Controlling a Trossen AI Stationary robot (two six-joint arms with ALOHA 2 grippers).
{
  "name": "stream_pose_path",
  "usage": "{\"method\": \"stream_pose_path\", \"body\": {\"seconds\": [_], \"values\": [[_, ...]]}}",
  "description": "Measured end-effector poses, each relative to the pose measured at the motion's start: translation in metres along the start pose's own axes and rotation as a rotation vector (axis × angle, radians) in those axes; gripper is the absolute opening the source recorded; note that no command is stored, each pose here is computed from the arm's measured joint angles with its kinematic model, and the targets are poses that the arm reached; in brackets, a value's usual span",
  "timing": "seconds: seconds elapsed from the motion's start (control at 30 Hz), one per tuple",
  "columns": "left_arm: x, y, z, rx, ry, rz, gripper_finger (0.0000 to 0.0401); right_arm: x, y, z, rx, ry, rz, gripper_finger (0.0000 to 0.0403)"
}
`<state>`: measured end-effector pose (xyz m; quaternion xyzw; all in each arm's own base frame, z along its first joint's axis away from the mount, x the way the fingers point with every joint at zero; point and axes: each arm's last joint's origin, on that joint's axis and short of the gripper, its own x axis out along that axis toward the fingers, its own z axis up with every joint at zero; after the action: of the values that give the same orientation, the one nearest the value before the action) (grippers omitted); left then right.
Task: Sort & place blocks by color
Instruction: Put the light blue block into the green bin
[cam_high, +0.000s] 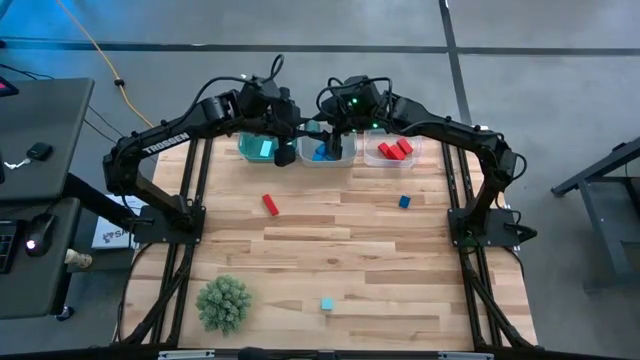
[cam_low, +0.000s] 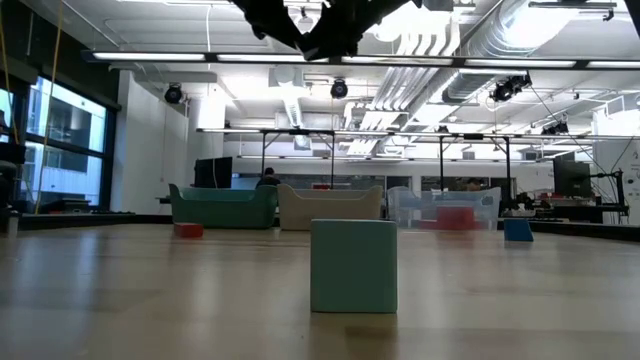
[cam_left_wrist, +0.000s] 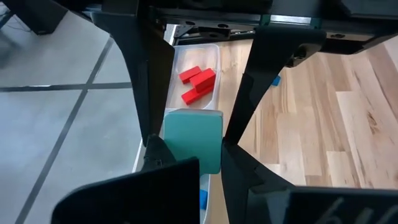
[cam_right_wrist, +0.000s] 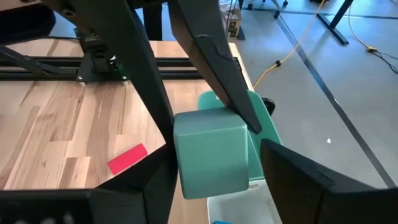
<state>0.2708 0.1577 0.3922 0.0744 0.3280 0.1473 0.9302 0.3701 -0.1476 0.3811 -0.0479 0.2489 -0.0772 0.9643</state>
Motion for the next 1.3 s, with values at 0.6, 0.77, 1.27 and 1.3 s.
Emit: {"method": "stream_pose_path", "body": {"seconds": [0.6, 0.77, 1.27, 1.3], "values": [[0.0, 0.016, -0.009, -0.041, 0.07, 0.121, 0.0, -0.021, -0.002, 0.016, 0.013, 0.042, -0.043, 0.0223], [-0.003, 0.029, -0.02, -0.072, 0.155, 0.196, 0.0, -0.022, -0.002, 0.012, 0.02, 0.088, -0.042, 0.0223], [0.006, 0.063, -0.092, -0.387, 0.437, 0.283, 0.0, -0.022, -0.002, 0.009, 0.093, 0.112, -0.048, 0.0223], [0.007, 0.064, -0.097, -0.414, 0.451, 0.287, 0.0, -0.022, -0.002, 0.009, 0.104, 0.109, -0.049, 0.0223]]}}
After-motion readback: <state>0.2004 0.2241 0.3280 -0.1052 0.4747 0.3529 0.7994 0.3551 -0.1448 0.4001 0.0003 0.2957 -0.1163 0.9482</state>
